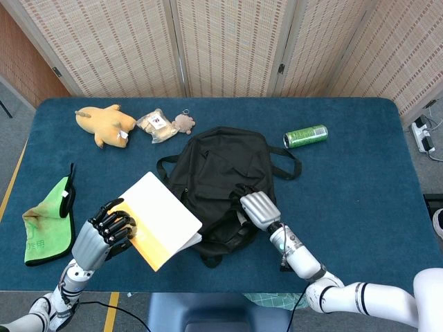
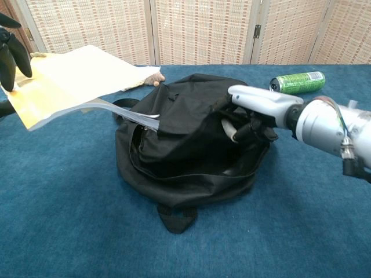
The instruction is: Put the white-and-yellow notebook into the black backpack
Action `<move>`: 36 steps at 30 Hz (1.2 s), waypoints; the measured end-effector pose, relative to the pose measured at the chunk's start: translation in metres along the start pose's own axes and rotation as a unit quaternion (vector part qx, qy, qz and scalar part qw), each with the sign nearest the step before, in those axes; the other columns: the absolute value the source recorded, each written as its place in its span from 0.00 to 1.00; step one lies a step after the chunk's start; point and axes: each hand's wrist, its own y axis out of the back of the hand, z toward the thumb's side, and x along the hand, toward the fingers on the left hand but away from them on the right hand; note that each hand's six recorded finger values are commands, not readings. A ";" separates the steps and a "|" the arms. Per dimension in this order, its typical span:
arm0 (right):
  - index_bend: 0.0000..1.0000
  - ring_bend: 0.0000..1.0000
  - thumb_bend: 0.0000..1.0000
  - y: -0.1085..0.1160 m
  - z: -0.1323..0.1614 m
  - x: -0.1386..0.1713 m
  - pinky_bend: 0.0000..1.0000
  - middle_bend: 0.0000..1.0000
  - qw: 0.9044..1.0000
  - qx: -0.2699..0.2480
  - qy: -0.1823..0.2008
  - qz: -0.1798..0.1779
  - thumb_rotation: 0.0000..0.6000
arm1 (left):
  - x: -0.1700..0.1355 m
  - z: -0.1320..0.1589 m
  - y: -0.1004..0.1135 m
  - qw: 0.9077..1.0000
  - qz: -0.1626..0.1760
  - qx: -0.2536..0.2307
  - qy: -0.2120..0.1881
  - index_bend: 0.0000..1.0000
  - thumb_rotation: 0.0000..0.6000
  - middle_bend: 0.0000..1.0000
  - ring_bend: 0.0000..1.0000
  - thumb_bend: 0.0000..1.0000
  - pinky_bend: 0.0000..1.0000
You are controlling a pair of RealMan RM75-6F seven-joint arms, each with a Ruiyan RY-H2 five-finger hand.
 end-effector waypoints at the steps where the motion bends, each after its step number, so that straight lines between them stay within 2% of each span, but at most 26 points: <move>1: 0.70 0.12 0.81 0.003 0.000 -0.004 0.19 0.29 1.000 -0.012 -0.006 -0.007 1.00 | 0.002 0.002 0.000 1.000 0.003 -0.005 -0.007 0.71 1.00 0.62 0.52 0.62 0.35; 6: 0.69 0.12 0.83 0.020 0.004 -0.019 0.19 0.29 0.997 -0.061 -0.028 -0.041 1.00 | 0.006 0.010 -0.005 0.999 0.003 -0.016 -0.027 0.72 1.00 0.65 0.56 0.62 0.41; 14: 0.69 0.12 0.84 0.043 0.017 -0.035 0.19 0.29 0.988 -0.127 -0.042 -0.078 1.00 | 0.017 0.023 -0.012 0.998 0.005 -0.033 -0.060 0.72 1.00 0.66 0.56 0.62 0.41; 25: 0.68 0.12 0.85 0.068 0.035 -0.047 0.19 0.29 0.973 -0.196 -0.031 -0.116 1.00 | 0.036 0.046 -0.028 0.993 0.006 -0.055 -0.106 0.72 1.00 0.67 0.57 0.62 0.43; 36: 0.67 0.12 0.85 0.084 0.048 -0.039 0.19 0.29 0.962 -0.240 0.000 -0.132 1.00 | 0.046 0.050 -0.057 0.992 -0.020 -0.053 -0.112 0.73 1.00 0.68 0.58 0.62 0.43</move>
